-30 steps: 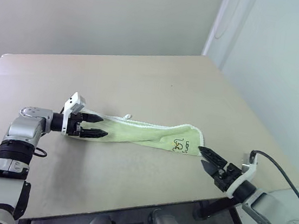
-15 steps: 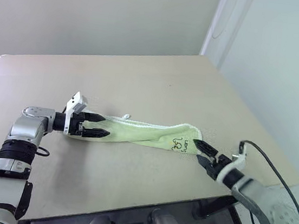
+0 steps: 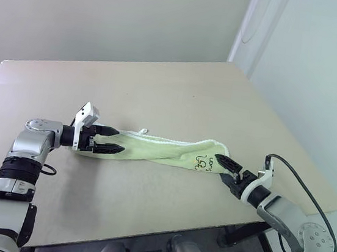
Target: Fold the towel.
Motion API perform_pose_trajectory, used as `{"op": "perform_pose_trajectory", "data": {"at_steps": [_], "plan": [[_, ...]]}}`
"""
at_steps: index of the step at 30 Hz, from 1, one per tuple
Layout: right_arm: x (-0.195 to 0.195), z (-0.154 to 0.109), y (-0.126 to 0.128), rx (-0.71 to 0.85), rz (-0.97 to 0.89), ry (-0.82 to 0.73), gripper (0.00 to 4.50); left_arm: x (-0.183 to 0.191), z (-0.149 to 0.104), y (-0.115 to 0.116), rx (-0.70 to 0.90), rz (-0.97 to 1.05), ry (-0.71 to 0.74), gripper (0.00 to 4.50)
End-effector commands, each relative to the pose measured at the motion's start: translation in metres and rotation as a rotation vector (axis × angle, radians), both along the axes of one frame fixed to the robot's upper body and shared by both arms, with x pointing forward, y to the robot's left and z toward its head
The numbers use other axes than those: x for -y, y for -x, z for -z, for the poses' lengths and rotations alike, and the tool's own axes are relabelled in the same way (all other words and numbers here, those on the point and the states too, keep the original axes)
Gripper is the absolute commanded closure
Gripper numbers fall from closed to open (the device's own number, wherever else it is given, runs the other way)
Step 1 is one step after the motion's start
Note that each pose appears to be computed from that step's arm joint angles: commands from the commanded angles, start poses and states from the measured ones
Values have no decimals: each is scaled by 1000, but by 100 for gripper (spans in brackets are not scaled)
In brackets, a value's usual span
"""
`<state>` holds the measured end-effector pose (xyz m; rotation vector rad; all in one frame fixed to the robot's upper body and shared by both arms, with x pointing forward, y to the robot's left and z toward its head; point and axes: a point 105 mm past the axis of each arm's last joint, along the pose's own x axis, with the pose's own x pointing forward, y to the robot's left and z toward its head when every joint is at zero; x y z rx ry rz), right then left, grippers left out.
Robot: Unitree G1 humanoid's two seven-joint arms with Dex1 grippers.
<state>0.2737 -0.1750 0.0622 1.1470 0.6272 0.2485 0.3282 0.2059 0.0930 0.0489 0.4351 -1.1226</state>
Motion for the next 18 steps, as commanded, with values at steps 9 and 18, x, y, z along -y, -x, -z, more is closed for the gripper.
{"op": "perform_pose_trajectory", "data": {"at_steps": [9, 18], "plan": [[5, 12, -30, -47, 78, 73, 99, -15, -22, -20, 114, -108, 2, 0], [-1, 11, -33, -33, 57, 84, 421, -19, -21, -20, 112, -125, 14, 0]]}}
